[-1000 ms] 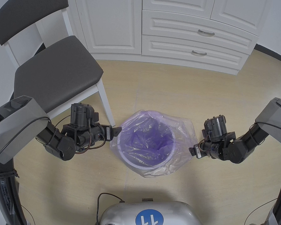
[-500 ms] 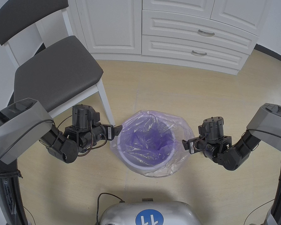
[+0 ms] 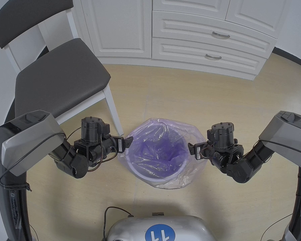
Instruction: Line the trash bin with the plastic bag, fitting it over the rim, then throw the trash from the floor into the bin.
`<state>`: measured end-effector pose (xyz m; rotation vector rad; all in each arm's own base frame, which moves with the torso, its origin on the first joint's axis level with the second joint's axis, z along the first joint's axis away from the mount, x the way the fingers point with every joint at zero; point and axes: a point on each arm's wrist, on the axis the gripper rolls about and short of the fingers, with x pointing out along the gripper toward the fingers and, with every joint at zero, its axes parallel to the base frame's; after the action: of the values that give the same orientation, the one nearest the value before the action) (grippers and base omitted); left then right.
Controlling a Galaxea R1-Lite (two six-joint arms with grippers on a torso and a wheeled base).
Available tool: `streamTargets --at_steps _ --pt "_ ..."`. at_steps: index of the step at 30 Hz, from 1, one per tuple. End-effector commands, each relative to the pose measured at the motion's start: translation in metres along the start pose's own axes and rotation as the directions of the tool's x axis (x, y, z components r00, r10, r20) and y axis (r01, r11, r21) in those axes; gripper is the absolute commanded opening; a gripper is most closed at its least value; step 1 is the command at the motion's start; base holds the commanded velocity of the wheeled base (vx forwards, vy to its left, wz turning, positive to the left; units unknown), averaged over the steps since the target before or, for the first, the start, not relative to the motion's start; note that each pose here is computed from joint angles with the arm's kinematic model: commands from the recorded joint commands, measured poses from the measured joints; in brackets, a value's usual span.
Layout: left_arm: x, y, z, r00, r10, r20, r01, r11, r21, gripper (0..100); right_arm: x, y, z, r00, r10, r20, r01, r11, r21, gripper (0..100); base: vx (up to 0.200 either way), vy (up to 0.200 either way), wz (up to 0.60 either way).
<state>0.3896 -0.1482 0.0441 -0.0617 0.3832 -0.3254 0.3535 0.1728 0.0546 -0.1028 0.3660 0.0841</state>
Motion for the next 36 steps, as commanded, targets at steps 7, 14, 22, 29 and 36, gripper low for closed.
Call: streamTargets --at_steps 7,14,22,29,36 --pt "0.015 0.014 0.001 0.996 0.084 0.024 -0.084 0.996 -0.013 100 0.017 -0.001 -0.006 1.0 -0.029 -0.005 0.029 0.999 0.015 100 0.0 0.0 0.0" --pt "0.021 0.023 0.002 0.994 0.104 0.031 -0.103 0.994 -0.02 100 0.033 -0.004 -0.005 0.998 -0.052 0.023 0.051 0.998 0.046 100 0.0 0.0 0.0" --pt "0.031 0.028 -0.002 0.989 0.144 0.037 -0.143 0.989 -0.024 100 0.042 -0.004 -0.002 0.994 -0.054 0.099 0.046 0.996 0.08 100 0.0 0.0 0.0" --pt "0.038 0.028 -0.004 0.988 0.147 0.051 -0.146 0.989 -0.028 100 0.062 -0.001 -0.003 0.989 -0.064 0.133 0.045 0.988 0.146 100 0.0 0.0 0.0" --pt "0.051 0.03 -0.003 0.971 0.223 0.086 -0.221 0.975 -0.038 100 0.08 -0.011 -0.005 0.985 -0.096 0.141 0.071 0.983 0.168 100 0.0 0.0 0.0"
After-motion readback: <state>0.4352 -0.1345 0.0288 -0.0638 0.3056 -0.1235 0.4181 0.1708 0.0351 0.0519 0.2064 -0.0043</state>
